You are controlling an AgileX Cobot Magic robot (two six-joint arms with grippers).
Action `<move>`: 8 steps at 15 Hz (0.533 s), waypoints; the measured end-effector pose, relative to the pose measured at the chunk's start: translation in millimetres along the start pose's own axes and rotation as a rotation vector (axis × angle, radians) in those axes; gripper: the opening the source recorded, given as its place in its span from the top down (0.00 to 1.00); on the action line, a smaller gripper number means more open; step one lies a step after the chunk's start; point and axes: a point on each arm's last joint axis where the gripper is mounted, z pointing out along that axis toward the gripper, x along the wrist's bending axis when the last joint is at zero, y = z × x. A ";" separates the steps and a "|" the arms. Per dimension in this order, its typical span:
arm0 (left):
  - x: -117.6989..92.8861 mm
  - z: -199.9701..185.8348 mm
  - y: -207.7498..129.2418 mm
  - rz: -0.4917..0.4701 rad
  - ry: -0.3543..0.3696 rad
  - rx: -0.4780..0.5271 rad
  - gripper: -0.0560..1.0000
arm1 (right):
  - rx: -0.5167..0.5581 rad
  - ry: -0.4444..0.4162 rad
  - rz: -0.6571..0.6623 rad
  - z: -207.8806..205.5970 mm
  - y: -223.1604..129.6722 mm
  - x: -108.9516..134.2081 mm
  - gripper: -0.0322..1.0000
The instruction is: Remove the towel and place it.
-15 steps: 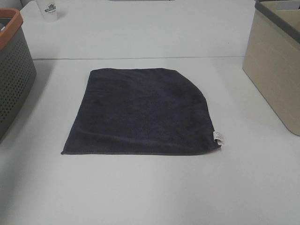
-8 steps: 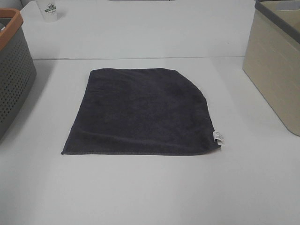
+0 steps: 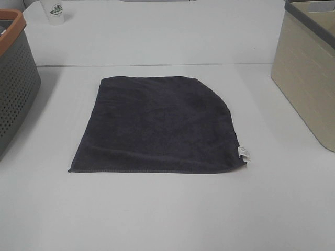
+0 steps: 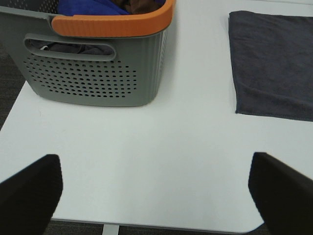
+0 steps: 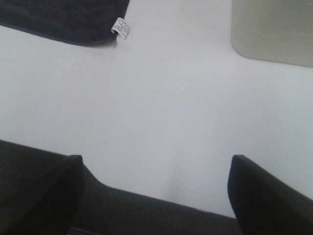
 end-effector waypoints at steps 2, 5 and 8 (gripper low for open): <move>-0.7 0.7 -0.9 -0.003 -0.008 0.002 0.03 | -0.086 0.006 0.006 -7.9 -4.2 1.5 0.20; -2.6 1.8 0.1 0.008 -0.029 -0.015 0.03 | -0.190 0.000 -0.018 -20.4 -14.2 2.9 0.20; -3.0 10.4 2.7 0.006 -0.036 -0.076 0.03 | -0.323 -0.009 -0.039 -35.6 -28.5 4.8 0.20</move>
